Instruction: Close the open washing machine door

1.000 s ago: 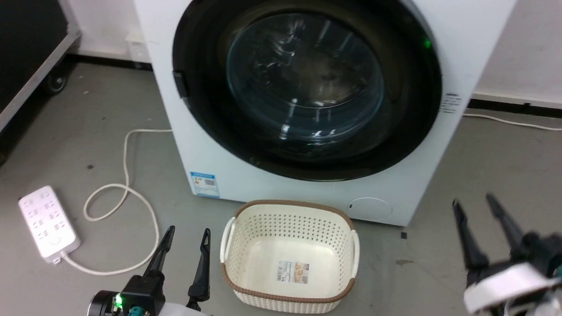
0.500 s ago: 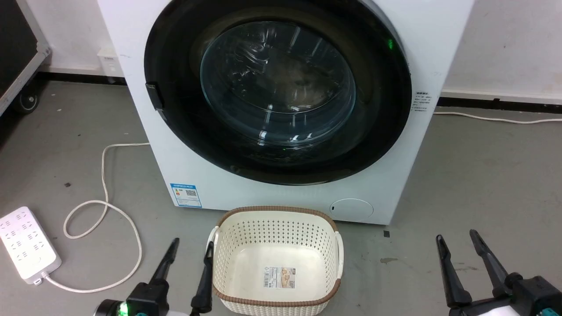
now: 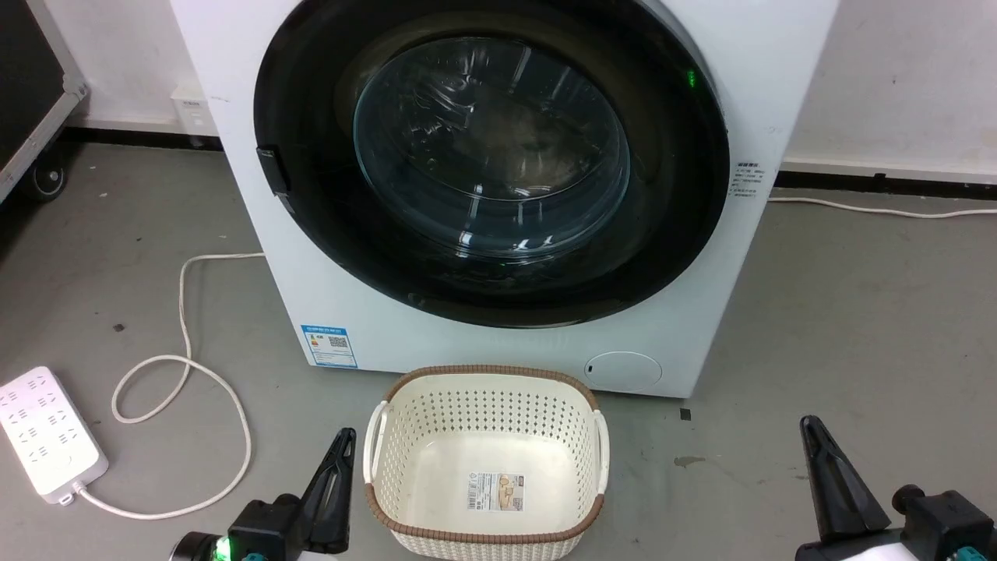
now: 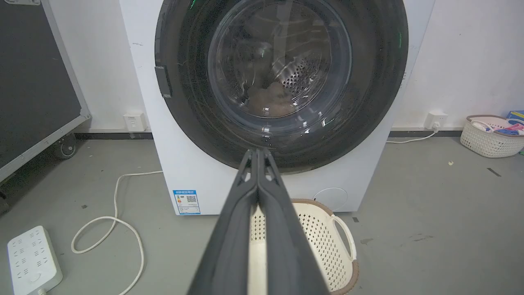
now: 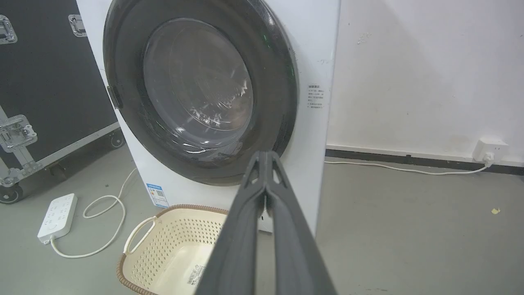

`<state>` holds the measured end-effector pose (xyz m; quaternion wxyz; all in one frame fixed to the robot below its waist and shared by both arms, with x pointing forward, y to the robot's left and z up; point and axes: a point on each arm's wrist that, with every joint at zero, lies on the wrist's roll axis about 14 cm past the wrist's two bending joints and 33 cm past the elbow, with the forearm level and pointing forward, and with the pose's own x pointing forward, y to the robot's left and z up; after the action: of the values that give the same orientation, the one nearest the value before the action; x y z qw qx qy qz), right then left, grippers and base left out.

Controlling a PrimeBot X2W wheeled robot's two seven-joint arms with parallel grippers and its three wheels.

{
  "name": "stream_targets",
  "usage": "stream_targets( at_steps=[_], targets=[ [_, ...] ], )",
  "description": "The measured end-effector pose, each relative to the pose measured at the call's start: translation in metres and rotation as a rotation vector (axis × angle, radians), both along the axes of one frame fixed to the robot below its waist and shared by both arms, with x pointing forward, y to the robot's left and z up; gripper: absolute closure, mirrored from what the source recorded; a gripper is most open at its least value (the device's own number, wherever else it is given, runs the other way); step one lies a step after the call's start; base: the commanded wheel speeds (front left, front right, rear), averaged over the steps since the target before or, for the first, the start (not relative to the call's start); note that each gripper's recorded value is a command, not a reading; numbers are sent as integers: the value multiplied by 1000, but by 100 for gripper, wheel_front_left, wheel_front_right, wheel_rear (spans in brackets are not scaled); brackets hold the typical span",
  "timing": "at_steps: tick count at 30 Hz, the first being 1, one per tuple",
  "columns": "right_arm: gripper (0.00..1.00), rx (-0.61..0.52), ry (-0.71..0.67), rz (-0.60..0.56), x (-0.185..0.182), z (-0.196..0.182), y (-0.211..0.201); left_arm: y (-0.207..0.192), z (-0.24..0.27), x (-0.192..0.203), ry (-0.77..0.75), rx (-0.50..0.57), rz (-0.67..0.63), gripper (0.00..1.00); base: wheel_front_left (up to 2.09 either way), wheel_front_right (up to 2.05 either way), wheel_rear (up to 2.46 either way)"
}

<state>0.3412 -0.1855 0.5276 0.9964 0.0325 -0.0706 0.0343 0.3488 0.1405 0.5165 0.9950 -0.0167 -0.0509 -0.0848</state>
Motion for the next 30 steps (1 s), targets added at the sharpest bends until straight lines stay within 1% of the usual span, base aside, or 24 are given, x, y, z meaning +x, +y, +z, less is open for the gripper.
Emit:
stream_targets(
  at_steps=[30],
  targets=[
    [100, -34, 53, 17, 6, -6, 5, 9, -1, 4, 35, 25, 40, 100, 0, 0, 0]
  ],
)
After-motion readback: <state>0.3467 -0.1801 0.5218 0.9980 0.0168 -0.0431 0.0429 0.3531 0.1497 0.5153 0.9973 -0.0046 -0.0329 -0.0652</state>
